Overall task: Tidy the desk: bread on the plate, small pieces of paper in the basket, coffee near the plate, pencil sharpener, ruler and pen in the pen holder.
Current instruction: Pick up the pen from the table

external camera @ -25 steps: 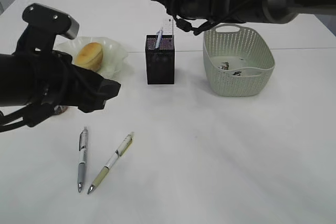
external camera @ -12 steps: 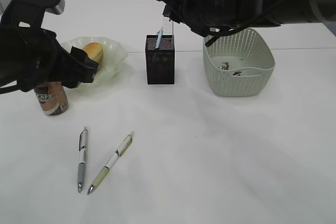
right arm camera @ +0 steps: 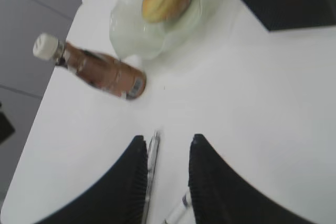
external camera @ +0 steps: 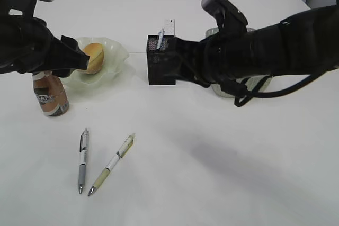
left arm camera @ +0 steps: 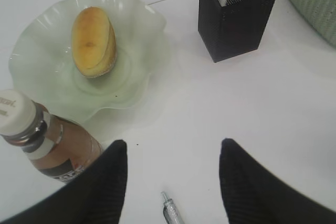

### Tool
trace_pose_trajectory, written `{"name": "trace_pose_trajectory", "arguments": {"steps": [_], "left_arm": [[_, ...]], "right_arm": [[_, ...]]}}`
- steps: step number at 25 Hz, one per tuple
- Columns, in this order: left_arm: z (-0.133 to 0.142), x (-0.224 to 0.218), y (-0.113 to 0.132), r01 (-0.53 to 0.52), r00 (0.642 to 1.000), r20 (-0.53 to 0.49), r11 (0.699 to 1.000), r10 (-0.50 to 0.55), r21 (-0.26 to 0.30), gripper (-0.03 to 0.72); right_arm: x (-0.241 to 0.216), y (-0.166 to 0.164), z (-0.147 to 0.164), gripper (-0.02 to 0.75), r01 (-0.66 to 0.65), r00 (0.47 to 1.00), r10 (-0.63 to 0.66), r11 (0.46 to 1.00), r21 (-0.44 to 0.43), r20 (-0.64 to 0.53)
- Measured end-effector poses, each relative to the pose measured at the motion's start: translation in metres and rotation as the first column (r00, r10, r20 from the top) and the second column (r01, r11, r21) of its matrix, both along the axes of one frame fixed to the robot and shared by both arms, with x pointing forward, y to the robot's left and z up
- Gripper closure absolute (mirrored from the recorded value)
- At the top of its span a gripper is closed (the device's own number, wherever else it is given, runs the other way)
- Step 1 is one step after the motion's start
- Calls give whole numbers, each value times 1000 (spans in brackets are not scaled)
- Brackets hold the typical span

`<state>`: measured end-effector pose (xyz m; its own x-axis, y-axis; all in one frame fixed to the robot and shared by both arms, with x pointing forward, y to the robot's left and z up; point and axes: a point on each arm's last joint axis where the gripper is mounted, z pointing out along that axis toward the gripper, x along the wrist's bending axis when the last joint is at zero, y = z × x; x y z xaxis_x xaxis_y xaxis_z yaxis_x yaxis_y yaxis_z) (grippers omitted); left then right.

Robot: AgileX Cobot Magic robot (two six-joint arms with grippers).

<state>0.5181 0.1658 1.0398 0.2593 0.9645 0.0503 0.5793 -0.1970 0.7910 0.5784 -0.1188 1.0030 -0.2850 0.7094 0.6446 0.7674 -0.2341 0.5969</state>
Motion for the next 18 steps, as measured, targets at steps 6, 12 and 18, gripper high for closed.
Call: {"name": "trace_pose_trajectory", "arguments": {"steps": [6,12,18], "left_arm": [[1,0,-1,-5,1000,-4,1000,5,-5,291],[0,0,-1,-12,1000,-12,1000,12,-15,332],[-2,-3,4,-74,995,-62,997,73,-13,335]], "right_arm": [[-31,-4,-17,500,-211,958,174,966,-147,-229],[-56,-25,-36,500,-362,846,141,860,-360,-514],[-69,-34,-34,500,-482,750,131,779,-400,-649]]}}
